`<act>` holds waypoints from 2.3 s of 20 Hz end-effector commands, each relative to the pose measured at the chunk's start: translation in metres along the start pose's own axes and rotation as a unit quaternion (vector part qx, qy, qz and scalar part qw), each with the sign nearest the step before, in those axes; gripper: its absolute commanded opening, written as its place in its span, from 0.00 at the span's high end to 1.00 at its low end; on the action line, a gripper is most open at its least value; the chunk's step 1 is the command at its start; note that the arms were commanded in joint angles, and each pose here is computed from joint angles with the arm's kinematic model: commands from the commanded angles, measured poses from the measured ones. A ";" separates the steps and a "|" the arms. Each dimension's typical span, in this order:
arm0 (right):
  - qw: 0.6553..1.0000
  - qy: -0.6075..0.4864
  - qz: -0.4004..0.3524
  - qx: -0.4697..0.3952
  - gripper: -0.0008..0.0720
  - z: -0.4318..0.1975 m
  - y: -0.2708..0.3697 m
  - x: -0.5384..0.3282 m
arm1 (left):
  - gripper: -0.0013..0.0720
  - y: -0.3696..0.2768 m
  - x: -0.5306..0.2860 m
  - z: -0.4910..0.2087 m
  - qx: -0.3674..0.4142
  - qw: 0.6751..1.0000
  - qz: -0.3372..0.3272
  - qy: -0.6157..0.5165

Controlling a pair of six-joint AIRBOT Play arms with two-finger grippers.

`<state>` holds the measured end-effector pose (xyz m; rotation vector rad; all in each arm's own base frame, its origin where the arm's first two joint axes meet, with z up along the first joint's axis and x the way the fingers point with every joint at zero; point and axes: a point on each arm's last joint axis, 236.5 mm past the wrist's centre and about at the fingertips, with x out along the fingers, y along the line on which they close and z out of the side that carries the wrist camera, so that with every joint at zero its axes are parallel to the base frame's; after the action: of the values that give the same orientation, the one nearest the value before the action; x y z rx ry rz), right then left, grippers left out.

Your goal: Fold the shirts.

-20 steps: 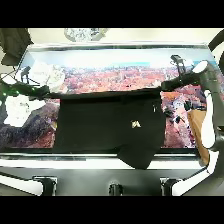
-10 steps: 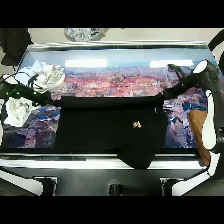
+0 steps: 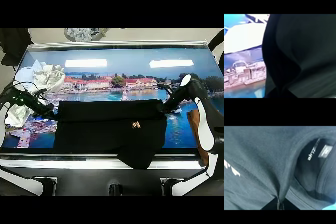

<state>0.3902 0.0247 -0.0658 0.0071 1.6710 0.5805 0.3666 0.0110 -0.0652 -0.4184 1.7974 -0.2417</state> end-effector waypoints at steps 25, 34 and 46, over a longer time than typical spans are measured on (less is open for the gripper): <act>1.000 0.019 -0.009 0.018 0.31 -0.118 0.006 -0.012 | 0.39 0.029 0.086 -0.141 -0.118 0.993 -0.019 -0.014; 0.999 0.003 0.040 0.015 0.29 -0.159 0.052 0.030 | 0.94 0.028 0.088 -0.132 -0.116 0.993 -0.011 -0.031; 0.988 -0.090 0.095 0.081 0.44 -0.162 0.086 0.100 | 0.94 0.028 0.087 -0.132 -0.103 0.994 -0.011 -0.032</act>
<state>0.1841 0.0721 -0.1025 0.3033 1.5954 0.6311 0.2013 -0.0129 -0.1115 -0.6073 1.8288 -0.0853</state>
